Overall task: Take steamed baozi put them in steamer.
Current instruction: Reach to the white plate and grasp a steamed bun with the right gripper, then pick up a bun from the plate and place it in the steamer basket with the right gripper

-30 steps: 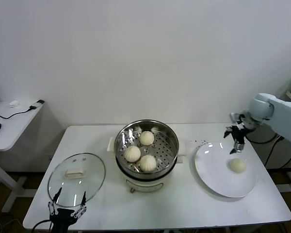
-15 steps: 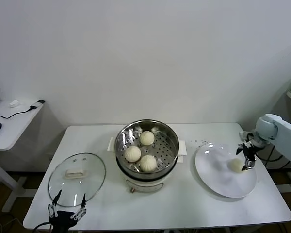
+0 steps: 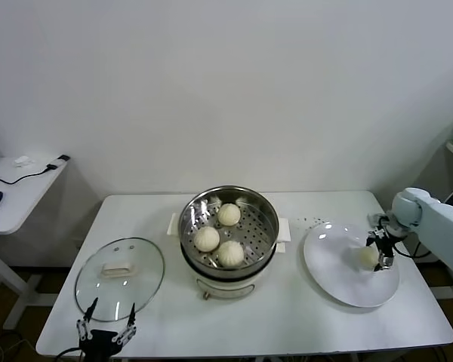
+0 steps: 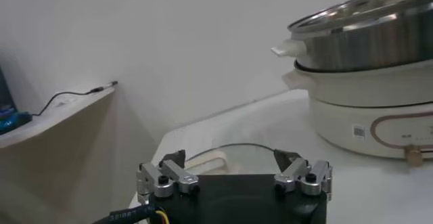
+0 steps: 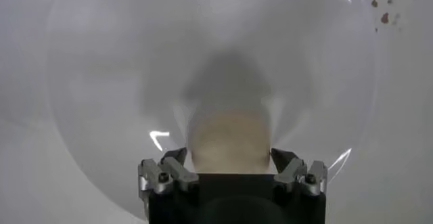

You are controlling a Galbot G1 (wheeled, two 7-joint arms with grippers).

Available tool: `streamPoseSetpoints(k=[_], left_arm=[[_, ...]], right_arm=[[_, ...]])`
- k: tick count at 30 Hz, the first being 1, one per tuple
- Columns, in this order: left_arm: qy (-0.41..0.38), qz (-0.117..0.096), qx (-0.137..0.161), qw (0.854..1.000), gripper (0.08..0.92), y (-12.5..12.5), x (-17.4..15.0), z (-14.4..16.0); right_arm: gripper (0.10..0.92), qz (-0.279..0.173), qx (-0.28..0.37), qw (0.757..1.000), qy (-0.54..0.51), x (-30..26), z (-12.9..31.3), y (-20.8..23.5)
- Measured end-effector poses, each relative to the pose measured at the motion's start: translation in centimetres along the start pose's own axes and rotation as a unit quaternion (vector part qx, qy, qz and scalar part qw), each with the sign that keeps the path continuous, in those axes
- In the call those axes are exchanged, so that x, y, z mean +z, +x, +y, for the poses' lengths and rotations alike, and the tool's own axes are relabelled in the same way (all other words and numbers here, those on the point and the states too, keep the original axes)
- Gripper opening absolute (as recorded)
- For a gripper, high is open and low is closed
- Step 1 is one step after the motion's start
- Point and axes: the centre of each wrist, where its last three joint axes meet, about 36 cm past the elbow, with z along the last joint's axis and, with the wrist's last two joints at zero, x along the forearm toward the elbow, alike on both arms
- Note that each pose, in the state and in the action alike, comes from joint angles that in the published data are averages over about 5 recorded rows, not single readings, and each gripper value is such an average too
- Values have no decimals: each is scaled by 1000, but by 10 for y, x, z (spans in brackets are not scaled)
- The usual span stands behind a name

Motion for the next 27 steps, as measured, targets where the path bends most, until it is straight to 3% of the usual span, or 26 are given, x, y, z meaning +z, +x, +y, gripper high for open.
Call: streamPoseSetpoints(k=[12, 20, 27], left_arm=[[-1, 2, 1, 1000, 823, 2, 1, 0], [0, 1, 2, 1000, 823, 3, 2, 0], [3, -2, 7, 1000, 823, 3, 3, -3]], right_arm=[[531, -4, -8, 1000, -6, -1, -4, 3], [518, -17, -2, 1000, -8, -11, -13, 20], [525, -39, 20, 999, 1, -42, -41, 69]])
